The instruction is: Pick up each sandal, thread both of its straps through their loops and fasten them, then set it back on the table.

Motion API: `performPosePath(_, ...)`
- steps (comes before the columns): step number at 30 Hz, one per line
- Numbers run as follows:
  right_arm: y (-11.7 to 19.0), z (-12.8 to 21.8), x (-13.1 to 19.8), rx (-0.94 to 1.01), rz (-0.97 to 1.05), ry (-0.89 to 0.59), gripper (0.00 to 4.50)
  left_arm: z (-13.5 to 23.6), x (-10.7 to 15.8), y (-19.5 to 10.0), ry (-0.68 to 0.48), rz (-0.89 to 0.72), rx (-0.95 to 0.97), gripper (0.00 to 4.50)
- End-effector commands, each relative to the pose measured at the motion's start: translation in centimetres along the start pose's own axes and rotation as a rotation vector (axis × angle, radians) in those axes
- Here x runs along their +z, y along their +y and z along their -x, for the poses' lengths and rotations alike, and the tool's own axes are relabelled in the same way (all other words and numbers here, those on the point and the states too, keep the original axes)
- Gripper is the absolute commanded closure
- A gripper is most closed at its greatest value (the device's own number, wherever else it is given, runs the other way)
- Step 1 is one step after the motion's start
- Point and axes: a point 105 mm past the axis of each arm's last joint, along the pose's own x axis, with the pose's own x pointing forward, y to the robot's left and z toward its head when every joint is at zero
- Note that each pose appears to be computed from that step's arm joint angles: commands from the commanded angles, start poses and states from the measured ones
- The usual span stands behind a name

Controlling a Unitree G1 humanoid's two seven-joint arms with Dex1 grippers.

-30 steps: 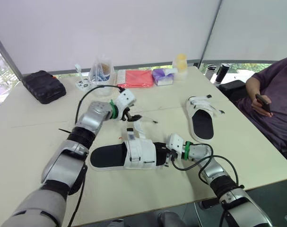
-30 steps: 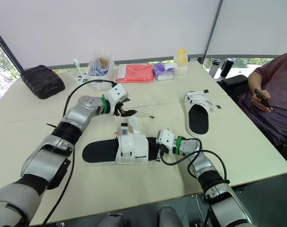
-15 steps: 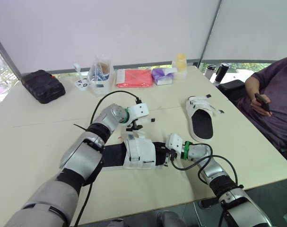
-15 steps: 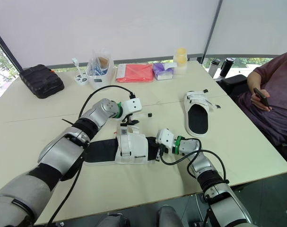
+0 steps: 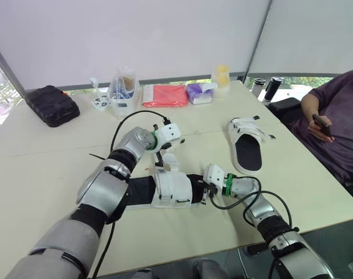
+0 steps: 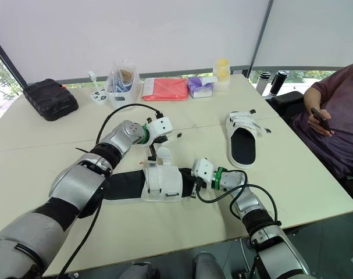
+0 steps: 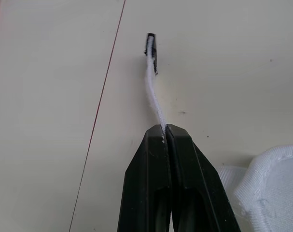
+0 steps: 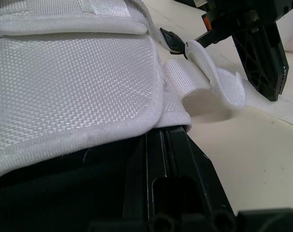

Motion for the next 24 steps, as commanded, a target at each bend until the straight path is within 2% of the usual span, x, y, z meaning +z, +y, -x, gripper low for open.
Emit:
performPosePath(1,4.5,1.4,-7.2,0.083,-0.181,0.277,4.5,1.5,3.8,2.0,-0.185,-0.023,0.047,4.45)
performPosePath(5,4.7,1.5,-7.3,0.083,-0.183,0.281,4.5,3.5,6.5,3.4,-0.367,-0.04,0.073,4.45)
performPosePath(7,4.7,1.6,-7.4,0.082,-0.184,0.282,4.5,4.9,7.8,3.2,-0.465,-0.15,0.057,4.45)
performPosePath(11,4.8,1.6,-7.4,0.082,-0.184,0.282,4.5,6.9,8.8,2.3,-0.588,-0.344,0.05,4.45)
performPosePath(13,4.8,1.7,-7.4,0.082,-0.184,0.282,4.5,8.1,9.4,1.2,-0.664,-0.515,0.076,4.45)
performPosePath(16,4.8,1.8,-7.5,0.081,-0.183,0.285,4.5,9.8,8.6,-1.4,-0.732,-0.865,0.118,4.45)
performPosePath(18,4.7,1.9,-7.5,0.078,-0.182,0.287,4.5,11.4,7.1,-3.8,-0.81,-1.085,0.13,4.45)
performPosePath(20,4.7,2.0,-7.6,0.076,-0.183,0.288,4.5,12.9,5.7,-5.7,-0.895,-1.218,0.131,4.45)
performPosePath(24,4.8,2.0,-7.7,0.079,-0.184,0.291,4.5,14.3,4.9,-7.7,-0.992,-1.335,0.171,4.45)
